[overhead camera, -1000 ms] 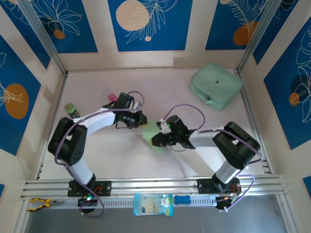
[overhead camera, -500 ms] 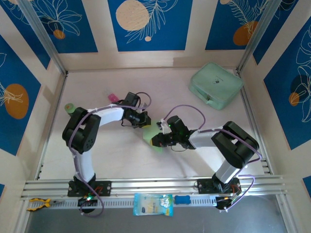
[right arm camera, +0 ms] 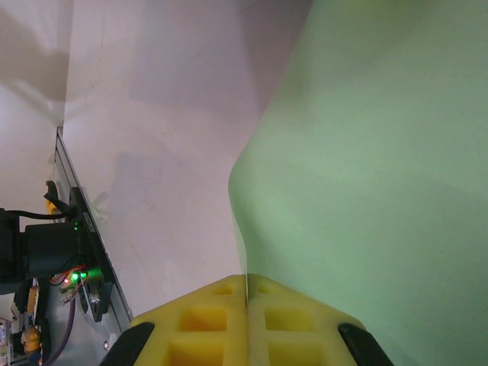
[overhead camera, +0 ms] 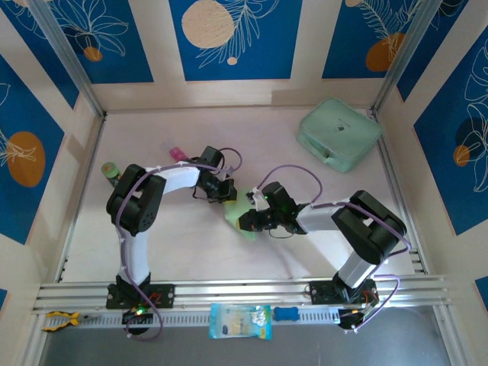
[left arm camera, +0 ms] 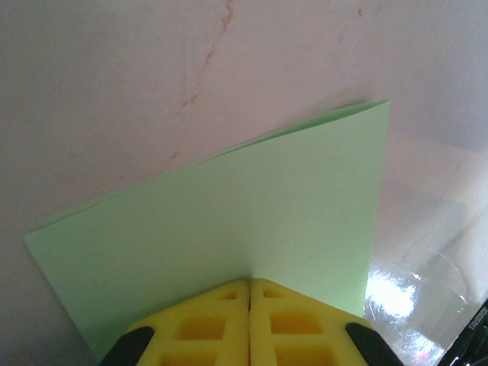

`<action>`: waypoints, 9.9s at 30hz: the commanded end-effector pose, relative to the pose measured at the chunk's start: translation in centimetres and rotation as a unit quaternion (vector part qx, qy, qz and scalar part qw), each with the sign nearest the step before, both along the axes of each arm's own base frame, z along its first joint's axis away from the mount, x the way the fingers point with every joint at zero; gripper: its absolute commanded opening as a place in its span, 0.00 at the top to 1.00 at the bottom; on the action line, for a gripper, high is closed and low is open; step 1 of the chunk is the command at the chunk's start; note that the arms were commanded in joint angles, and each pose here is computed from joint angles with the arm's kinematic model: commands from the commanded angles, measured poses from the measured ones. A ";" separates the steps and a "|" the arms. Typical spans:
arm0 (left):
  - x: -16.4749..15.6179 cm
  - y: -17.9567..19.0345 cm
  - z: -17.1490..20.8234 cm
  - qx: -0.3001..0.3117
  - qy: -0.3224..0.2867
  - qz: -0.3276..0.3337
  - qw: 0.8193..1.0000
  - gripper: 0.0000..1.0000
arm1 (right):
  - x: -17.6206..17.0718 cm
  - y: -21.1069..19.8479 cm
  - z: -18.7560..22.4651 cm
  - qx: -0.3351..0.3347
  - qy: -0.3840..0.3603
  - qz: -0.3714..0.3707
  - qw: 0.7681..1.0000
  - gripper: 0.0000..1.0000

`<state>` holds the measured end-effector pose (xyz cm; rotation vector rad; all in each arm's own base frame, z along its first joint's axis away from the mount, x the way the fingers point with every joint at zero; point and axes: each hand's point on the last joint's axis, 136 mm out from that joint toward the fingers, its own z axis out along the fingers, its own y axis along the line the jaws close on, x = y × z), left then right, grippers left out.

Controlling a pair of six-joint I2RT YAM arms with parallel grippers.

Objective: Fold a paper plane with a square sheet of paper (pick it up from the middle)
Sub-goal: Third fold the triangle at the center of the table.

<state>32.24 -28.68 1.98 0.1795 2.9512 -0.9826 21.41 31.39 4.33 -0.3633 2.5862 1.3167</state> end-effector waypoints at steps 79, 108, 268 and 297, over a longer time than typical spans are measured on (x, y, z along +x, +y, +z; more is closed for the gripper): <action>-1.0 1.0 -1.4 0.044 0.019 -0.015 0.999 0.94 | 3.4 -2.6 -2.2 -0.116 -0.016 0.002 0.993 0.95; -1.1 1.1 -1.5 0.047 0.021 -0.014 0.999 0.94 | 3.4 -2.3 -1.9 -0.117 -0.018 0.007 0.993 0.95; -7.7 0.5 -2.7 -0.061 0.010 0.125 0.990 1.00 | 0.0 -1.7 3.0 -0.031 0.064 0.014 0.997 0.78; -7.8 0.4 -2.7 -0.062 0.013 0.121 0.991 1.00 | -1.5 -2.1 -2.7 -0.173 0.103 0.013 0.979 0.93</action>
